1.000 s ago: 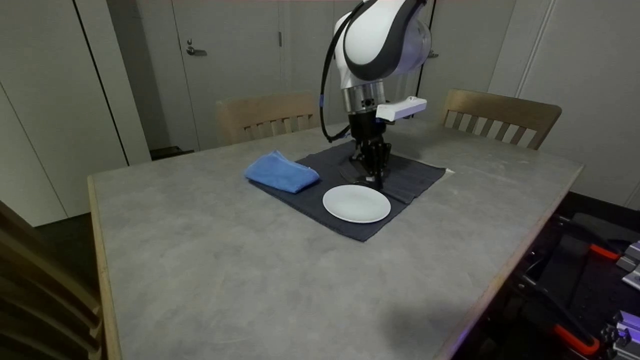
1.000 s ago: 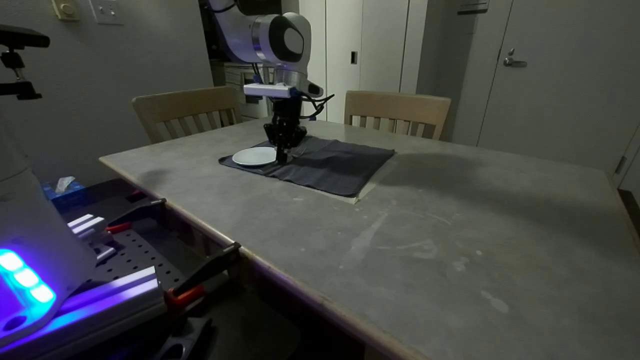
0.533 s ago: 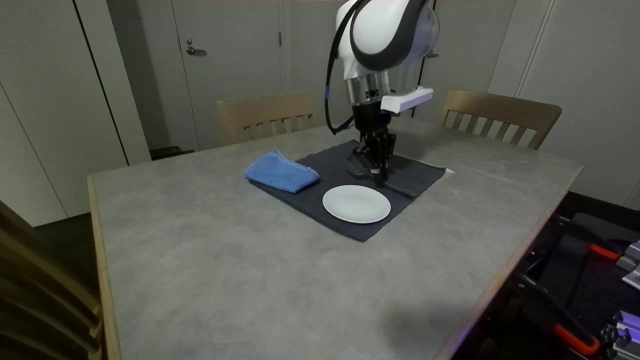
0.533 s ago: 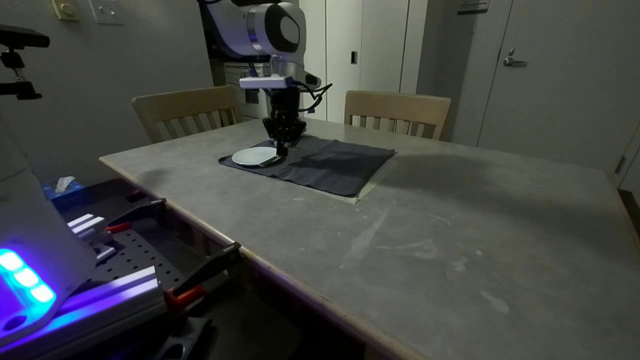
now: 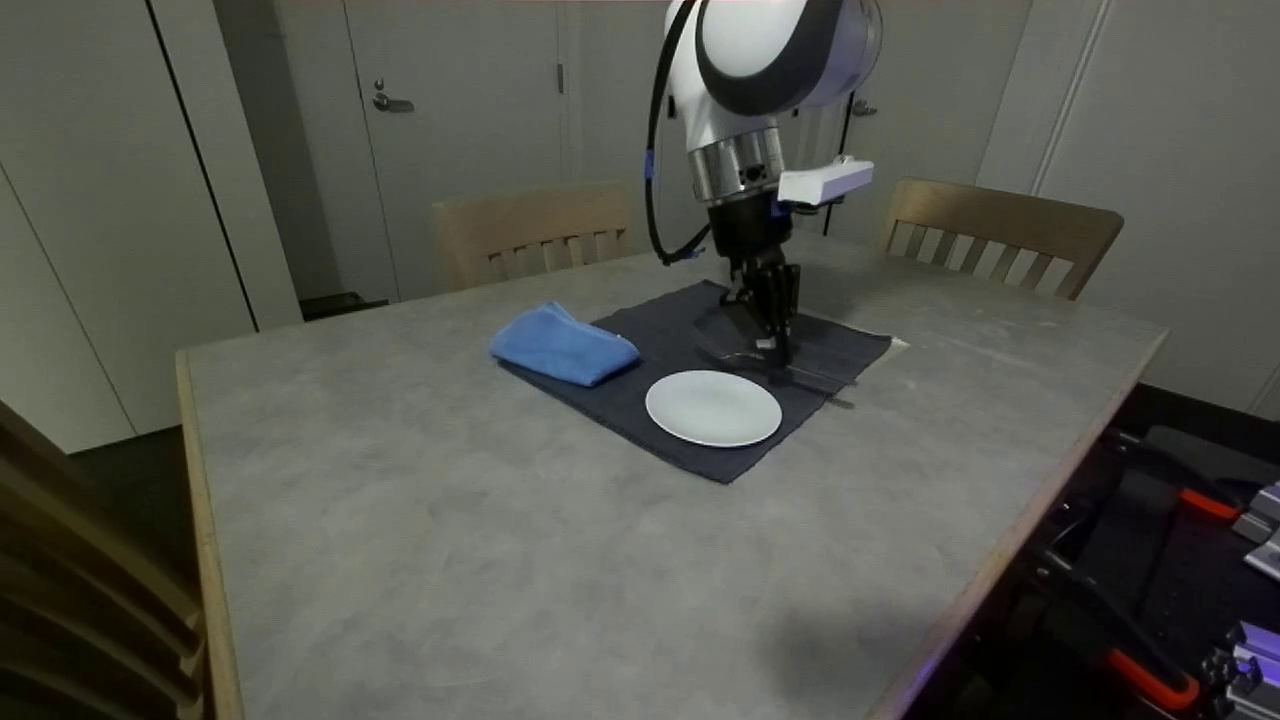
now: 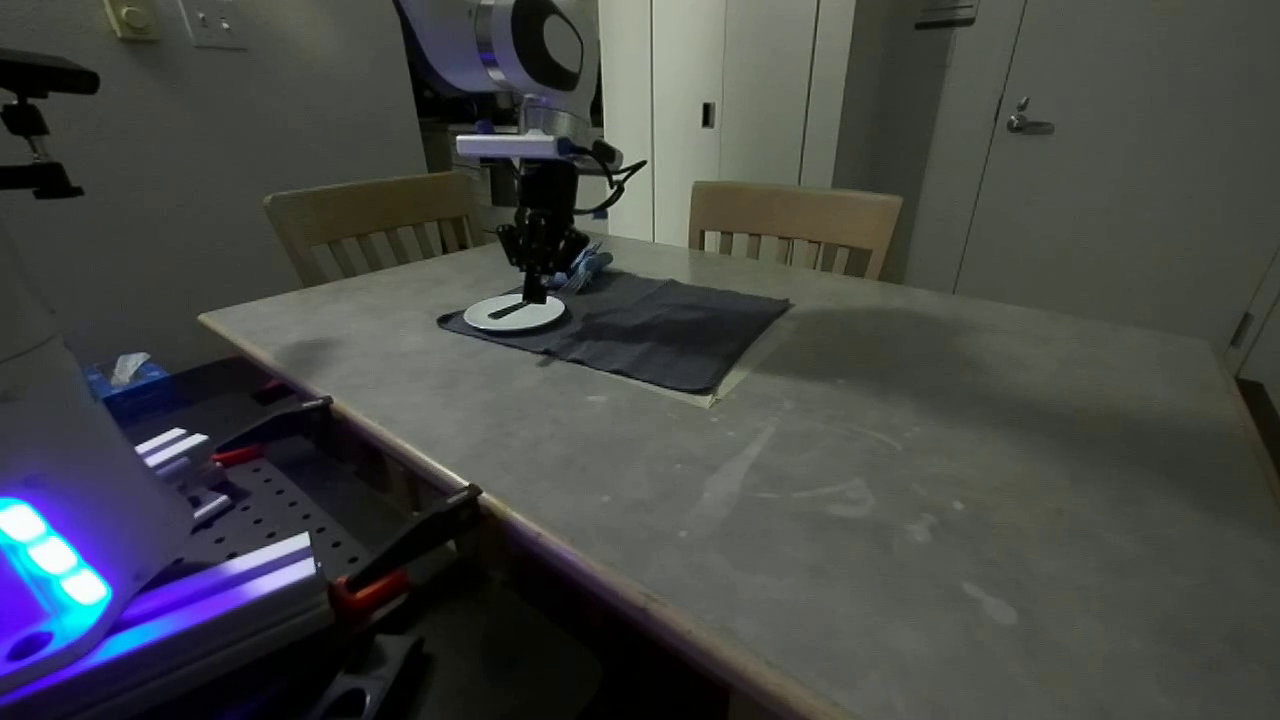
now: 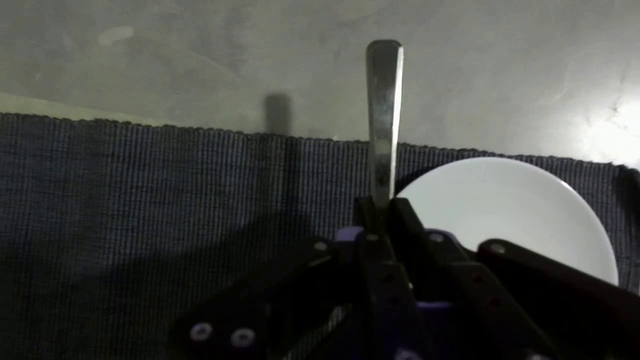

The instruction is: Put the fork on the table

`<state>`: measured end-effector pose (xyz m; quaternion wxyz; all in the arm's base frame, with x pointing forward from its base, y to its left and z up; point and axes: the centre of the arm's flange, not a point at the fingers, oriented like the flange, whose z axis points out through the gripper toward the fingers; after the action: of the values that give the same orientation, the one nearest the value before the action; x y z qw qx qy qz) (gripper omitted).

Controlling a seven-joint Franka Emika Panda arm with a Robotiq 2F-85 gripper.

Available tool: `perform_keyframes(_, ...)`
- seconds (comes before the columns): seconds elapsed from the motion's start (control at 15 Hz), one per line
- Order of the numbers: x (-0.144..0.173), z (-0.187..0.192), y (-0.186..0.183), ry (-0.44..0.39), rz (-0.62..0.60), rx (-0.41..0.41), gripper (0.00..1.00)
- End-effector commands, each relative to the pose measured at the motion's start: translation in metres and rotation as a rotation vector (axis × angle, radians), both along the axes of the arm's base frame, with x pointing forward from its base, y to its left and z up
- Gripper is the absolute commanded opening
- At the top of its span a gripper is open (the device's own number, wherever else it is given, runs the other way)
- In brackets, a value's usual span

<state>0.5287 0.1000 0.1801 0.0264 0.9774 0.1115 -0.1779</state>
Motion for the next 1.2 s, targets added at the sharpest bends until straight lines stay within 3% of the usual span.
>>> perform_keyframes(0.0, -0.010, 0.001, 0.007, 0.038, 0.048, 0.047, 0.03)
perform_keyframes(0.73, -0.011, -0.026, 0.043, 0.086, 0.104, 0.118, 0.03)
perform_keyframes(1.13, -0.011, -0.036, 0.049, 0.053, 0.098, 0.137, 0.03)
